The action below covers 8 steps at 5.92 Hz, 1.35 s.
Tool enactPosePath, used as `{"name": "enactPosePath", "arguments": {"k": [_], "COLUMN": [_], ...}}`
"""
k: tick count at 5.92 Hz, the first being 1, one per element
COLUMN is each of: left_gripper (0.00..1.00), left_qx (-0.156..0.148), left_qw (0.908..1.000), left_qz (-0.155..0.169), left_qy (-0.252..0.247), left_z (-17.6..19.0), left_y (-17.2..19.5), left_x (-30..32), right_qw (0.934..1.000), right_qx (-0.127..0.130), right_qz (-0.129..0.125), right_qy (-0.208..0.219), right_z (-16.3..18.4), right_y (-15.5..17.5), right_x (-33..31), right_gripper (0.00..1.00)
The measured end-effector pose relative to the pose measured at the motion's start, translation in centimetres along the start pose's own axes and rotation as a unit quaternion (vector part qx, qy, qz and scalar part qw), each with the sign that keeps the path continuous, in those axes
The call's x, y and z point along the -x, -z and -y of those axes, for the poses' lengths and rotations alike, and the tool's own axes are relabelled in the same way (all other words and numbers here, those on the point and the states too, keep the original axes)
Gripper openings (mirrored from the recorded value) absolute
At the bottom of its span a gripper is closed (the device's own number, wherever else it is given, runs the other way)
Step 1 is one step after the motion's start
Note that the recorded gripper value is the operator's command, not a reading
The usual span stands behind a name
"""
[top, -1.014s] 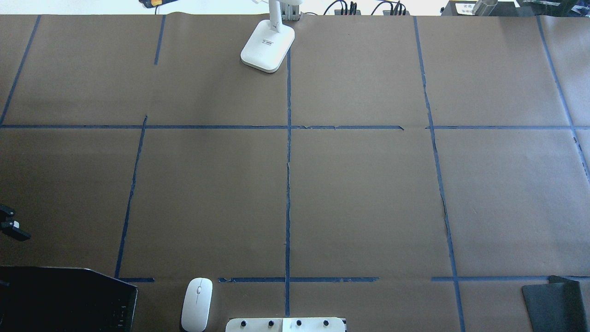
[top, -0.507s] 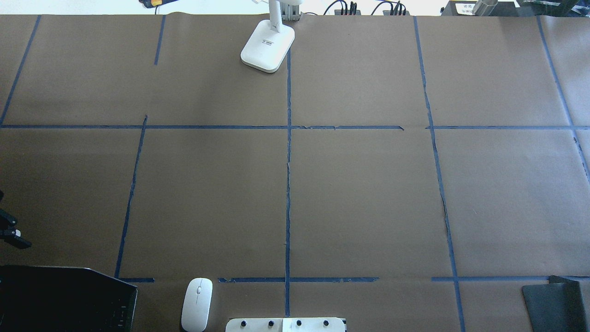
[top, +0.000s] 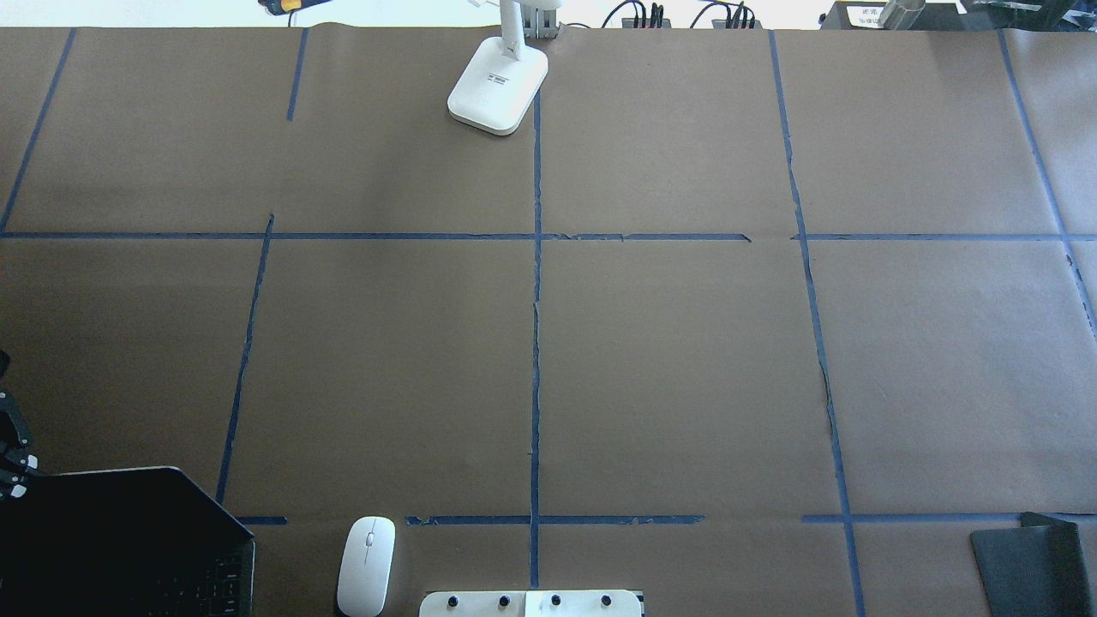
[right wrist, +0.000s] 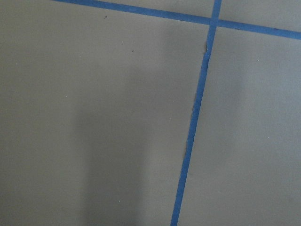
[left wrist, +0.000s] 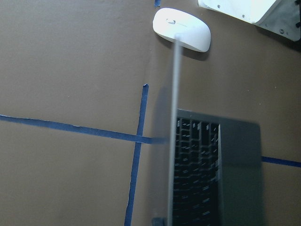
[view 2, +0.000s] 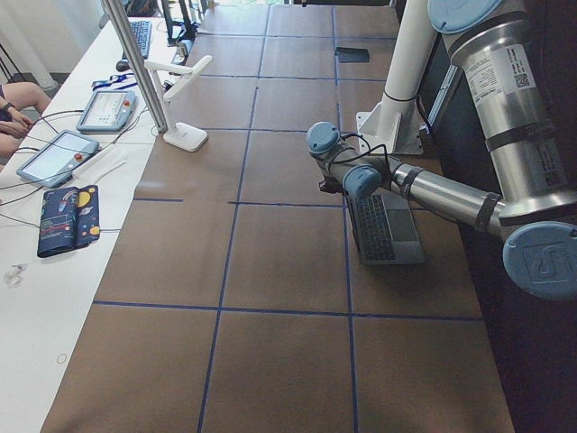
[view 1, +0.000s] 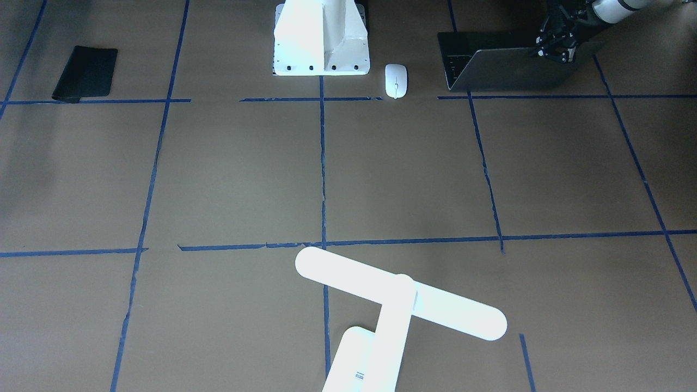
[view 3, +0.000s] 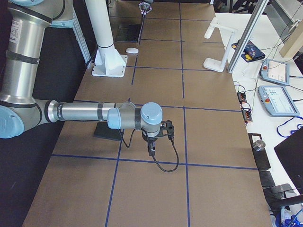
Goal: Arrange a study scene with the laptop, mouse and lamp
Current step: 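Carry the laptop with the left gripper to beside the white lamp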
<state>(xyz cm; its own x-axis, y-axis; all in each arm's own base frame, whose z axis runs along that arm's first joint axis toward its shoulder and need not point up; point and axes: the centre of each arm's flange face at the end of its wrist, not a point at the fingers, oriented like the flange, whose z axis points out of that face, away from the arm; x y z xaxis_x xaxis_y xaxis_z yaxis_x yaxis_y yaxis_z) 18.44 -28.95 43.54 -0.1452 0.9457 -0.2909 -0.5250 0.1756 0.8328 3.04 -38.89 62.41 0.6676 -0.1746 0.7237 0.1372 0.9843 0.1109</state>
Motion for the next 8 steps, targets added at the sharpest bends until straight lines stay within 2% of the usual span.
{"name": "enactPosePath", "arguments": {"k": [1,2,4,6,8], "left_gripper": [0.0,0.0,0.0,0.0,0.0], "left_qx": [-0.01,-0.021,-0.023,-0.012,-0.01], "left_qw": [0.9997,0.9978,0.989,0.9855,0.9859], "left_qz": [0.009,0.026,0.068,0.097,0.113], "left_qy": [-0.018,-0.058,-0.129,-0.139,-0.123], "left_z": [1.1,2.1,4.6,9.3,15.3], "left_y": [0.8,2.0,5.6,9.3,11.1], "left_x": [0.0,0.5,3.4,9.9,20.5], "right_qw": [1.0,1.0,1.0,1.0,1.0], "right_qx": [0.0,0.0,0.0,0.0,0.0], "right_qz": [0.0,0.0,0.0,0.0,0.0], "right_qy": [0.0,0.0,0.0,0.0,0.0], "right_z": [0.0,0.0,0.1,0.1,0.1], "right_y": [0.0,0.0,0.0,0.0,0.0], "right_x": [0.0,0.0,0.0,0.0,0.1], "right_gripper": [1.0,1.0,1.0,1.0,1.0]}}
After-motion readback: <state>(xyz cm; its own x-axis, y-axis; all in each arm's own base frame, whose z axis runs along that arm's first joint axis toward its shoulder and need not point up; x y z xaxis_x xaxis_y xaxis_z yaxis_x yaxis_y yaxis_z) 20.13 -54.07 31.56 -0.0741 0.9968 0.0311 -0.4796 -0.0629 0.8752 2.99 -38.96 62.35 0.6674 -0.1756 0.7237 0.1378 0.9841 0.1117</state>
